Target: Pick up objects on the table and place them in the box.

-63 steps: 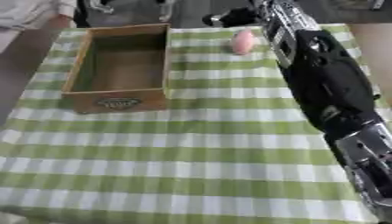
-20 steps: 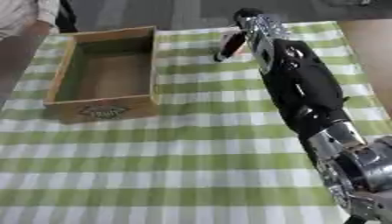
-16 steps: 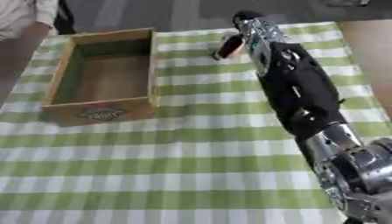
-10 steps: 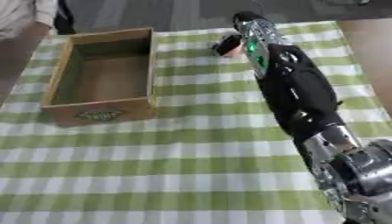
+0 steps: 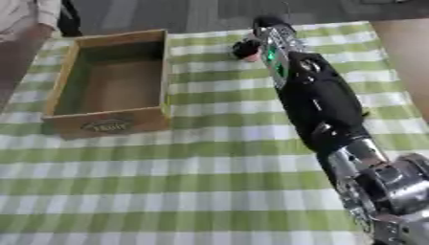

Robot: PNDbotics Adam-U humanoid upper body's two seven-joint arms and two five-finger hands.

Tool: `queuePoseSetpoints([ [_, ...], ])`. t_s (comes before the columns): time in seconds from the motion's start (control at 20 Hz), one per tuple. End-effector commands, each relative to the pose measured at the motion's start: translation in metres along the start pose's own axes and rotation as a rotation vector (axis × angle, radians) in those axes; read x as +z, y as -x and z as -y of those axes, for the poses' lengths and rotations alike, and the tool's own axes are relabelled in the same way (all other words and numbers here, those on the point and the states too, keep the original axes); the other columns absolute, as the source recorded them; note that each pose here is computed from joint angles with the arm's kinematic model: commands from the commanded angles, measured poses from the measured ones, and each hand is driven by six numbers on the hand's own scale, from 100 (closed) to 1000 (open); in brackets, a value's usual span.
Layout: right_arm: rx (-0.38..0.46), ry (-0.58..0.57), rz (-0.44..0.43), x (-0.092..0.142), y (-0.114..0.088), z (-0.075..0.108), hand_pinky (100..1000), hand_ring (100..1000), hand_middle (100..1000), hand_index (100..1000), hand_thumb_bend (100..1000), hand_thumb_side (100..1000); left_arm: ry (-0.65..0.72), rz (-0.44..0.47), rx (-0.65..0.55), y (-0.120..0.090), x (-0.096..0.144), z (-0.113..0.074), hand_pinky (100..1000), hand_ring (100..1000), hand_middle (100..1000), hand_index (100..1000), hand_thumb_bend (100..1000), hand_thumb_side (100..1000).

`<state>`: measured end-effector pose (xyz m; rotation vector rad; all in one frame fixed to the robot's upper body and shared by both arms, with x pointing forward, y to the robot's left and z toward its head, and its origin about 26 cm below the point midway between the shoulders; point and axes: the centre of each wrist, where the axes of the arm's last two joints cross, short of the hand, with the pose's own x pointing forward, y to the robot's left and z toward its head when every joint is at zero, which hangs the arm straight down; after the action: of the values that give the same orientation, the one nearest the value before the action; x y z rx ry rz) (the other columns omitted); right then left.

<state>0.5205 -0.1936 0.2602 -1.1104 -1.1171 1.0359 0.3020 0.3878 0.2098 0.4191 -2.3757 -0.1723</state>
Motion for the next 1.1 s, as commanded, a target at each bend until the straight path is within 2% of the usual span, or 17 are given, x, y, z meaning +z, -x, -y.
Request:
queuePoseSetpoints([
  [0.05,0.011,0.025,0.005,0.002,-0.005,0.016,839,907,795,952,100,500,-0.006,0.035,-0.024,-0.008,-0.007,-0.007,541,467,559,850,100,878],
  [0.7,0.052,-0.017,-0.066,-0.002,-0.002,0.005,831,902,806,963,100,497,-0.014,0.032,-0.017,-0.008,-0.006,-0.007,541,465,556,849,100,876],
  [1.1,0.061,-0.016,-0.072,-0.001,-0.006,0.006,817,885,723,915,100,492,-0.014,0.032,-0.017,-0.008,-0.006,-0.007,542,464,555,848,100,877],
])
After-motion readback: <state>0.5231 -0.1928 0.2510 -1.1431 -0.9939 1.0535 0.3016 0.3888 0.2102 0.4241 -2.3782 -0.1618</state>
